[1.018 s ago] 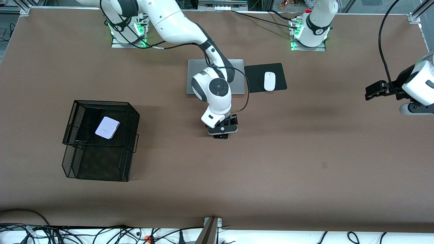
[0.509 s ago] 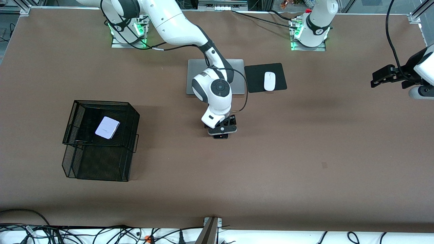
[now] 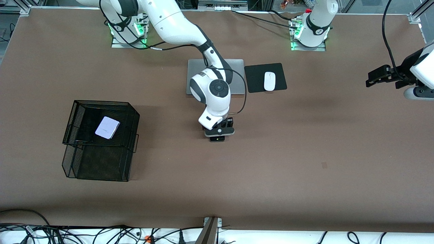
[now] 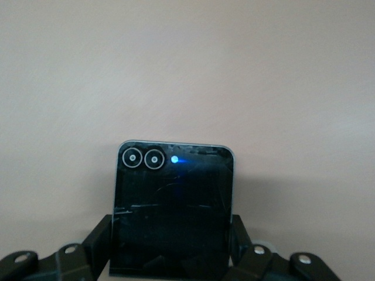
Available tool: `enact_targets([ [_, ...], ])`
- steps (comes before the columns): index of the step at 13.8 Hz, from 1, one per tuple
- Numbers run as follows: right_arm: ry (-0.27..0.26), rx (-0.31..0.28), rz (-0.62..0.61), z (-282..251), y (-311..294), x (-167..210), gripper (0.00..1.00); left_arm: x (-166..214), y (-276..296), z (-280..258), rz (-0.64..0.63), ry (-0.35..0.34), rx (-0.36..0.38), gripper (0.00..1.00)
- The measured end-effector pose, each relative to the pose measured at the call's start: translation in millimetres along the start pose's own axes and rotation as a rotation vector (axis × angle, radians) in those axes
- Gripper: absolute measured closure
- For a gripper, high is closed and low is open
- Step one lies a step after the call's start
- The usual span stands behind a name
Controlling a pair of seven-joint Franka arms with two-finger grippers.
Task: Place phones with both arms
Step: 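Carry the flip phone into the mesh basket with the right gripper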
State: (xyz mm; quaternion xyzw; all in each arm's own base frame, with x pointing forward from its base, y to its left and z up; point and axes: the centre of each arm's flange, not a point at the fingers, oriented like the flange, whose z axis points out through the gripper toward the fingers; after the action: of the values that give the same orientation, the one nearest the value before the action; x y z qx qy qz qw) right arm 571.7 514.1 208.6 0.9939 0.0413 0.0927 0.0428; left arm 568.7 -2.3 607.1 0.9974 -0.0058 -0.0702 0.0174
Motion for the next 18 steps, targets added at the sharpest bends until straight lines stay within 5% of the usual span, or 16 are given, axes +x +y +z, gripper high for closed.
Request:
enact_targets([
  [3,-0.012,-0.058,0.0,-82.2,80.2,59.6,0.19,0.0,-3.0,0.0,-0.006,0.0,0.0,0.0],
  [7,-0.053,-0.048,-0.118,-138.7,268.8,136.6,0.19,0.0,-4.4,0.0,-0.008,0.0,-0.001,0.0],
  [11,-0.095,-0.062,-0.21,-110.2,402.5,159.0,0.19,-0.7,-4.7,0.8,-0.009,-0.007,-0.001,0.0],
  [15,0.011,-0.088,-0.358,-70.4,454.1,170.9,0.19,-0.7,-4.7,0.9,-0.009,-0.007,-0.001,0.0],
  [18,0.004,-0.048,-0.389,-20.6,458.5,158.1,0.19,-0.7,-4.7,1.1,-0.009,-0.008,-0.001,0.0],
])
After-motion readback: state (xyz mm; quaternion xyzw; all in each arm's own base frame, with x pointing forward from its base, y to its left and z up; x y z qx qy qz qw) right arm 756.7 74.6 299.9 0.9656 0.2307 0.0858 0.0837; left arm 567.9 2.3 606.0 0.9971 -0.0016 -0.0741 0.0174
